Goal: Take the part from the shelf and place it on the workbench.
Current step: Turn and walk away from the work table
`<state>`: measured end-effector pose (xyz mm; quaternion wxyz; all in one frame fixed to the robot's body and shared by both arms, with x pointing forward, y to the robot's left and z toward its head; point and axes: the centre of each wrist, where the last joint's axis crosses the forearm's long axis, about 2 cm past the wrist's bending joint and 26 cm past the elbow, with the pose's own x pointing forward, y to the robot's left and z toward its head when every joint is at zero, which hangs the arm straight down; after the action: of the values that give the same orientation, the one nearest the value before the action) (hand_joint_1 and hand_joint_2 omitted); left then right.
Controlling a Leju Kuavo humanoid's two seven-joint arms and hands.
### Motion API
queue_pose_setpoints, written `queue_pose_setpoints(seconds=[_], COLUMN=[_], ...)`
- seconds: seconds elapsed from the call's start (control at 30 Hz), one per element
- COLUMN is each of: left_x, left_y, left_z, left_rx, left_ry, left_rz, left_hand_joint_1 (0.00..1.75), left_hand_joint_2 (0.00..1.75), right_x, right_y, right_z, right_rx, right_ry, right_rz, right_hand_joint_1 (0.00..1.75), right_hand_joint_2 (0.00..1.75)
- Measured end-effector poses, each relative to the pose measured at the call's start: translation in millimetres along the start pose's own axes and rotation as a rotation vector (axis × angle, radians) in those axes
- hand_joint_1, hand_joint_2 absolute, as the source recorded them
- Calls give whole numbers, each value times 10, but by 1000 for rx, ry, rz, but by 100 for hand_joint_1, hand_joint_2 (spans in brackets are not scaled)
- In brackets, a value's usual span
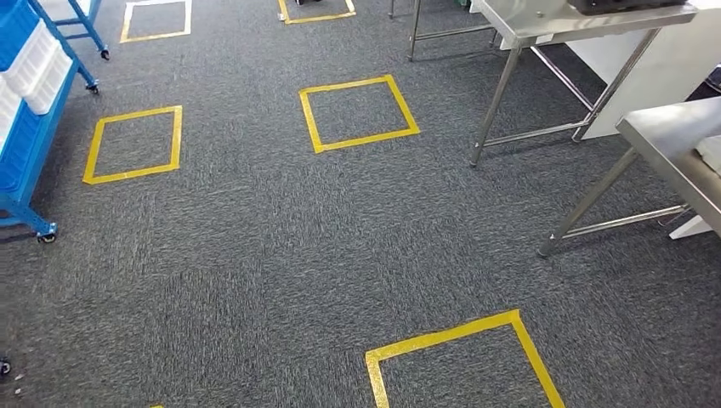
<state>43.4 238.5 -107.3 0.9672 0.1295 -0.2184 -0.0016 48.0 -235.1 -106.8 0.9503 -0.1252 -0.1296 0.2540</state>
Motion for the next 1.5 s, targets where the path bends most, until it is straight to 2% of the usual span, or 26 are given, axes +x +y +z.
queue_pose_setpoints(seconds=[0.93,1.5], left_x=[-1,-14], left_y=[-15,-27], left_z=[7,16], left_rx=[2,-3], left_ry=[-5,8], left_rz=[10,4], left_hand_joint_1=[0,0], left_hand_joint_2=[0,0], right_x=[-62,-55], right_y=[36,32], right_z=[13,12], right_rx=[25,24], right_ry=[35,11], right_rz=[12,25], right_hand_joint_1=[0,0], right_hand_joint_2=[0,0])
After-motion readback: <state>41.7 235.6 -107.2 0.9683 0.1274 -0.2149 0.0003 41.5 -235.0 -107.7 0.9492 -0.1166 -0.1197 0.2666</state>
